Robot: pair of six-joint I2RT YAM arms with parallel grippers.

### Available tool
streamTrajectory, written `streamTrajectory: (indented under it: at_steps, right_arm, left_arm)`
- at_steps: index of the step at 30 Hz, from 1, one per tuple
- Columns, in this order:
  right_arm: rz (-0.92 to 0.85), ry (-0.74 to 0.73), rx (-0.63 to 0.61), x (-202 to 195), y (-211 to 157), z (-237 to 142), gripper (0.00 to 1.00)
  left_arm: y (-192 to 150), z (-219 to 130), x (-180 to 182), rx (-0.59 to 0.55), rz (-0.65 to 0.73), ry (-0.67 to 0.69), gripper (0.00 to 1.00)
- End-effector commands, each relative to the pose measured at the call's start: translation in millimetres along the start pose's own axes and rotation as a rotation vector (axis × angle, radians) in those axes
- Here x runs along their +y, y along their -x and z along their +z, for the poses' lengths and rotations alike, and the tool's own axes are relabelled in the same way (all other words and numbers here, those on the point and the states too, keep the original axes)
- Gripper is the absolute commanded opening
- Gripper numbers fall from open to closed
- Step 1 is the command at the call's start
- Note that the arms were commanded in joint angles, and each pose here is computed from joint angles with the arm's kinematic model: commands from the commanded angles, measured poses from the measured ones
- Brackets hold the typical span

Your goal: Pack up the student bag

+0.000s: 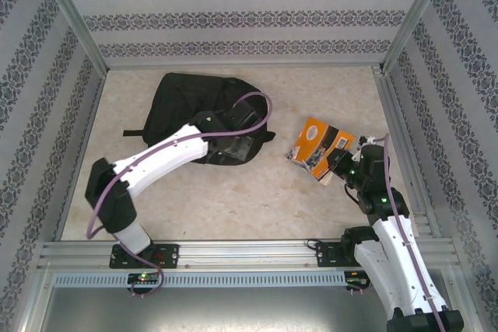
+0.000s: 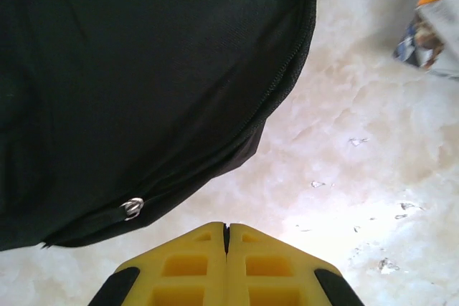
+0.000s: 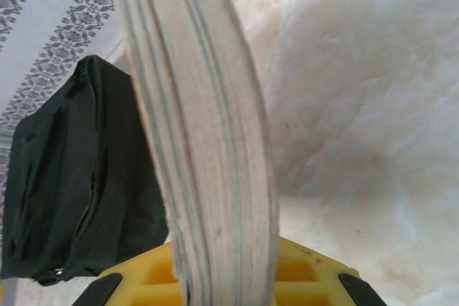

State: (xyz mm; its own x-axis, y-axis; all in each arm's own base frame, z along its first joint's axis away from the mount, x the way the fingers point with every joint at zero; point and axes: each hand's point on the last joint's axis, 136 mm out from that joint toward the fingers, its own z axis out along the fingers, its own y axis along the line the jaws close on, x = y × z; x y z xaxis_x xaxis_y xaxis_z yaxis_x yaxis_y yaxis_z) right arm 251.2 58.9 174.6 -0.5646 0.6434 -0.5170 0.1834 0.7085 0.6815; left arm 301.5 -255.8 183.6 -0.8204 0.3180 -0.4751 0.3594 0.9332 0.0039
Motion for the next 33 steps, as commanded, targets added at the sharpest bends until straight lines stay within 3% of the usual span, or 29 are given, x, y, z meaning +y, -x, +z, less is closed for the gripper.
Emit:
streamTrajectory:
  at_steps: [1, 4, 6, 8, 13, 21, 33]
  right_arm:
    - [-0.022, 0.165, -0.031, 39.0, 14.4, -6.5, 0.0]
    - [-0.042, 0.183, -0.02, 46.9, 15.7, -7.9, 0.0]
    - [-0.044, 0.183, -0.008, 48.6, 15.4, -5.3, 0.0]
    - [-0.046, 0.175, 0.0, 48.4, 15.4, -2.4, 0.0]
    - [-0.046, 0.146, -0.005, 42.6, 16.8, 3.8, 0.0]
    - [-0.035, 0.131, -0.004, 36.0, 14.8, 9.2, 0.0]
    - [-0.023, 0.138, 0.009, 34.8, 11.1, 13.2, 0.0]
  left_arm:
    - [18.8, -9.4, 5.4, -0.098, -0.04, -0.001, 0.0]
    - [30.9, -4.6, 0.3, -0.102, -0.035, -0.009, 0.04]
    - [46.8, 3.7, -3.5, -0.1, -0.057, 0.015, 0.46]
    - [66.4, 12.5, -8.9, -0.084, -0.078, 0.049, 0.68]
    - [95.3, 44.3, -12.6, -0.048, -0.077, 0.179, 0.82]
    - [120.8, 81.7, -3.3, -0.07, -0.04, 0.327, 0.8]
    - [135.0, 103.1, 21.9, -0.078, -0.069, 0.332, 0.55]
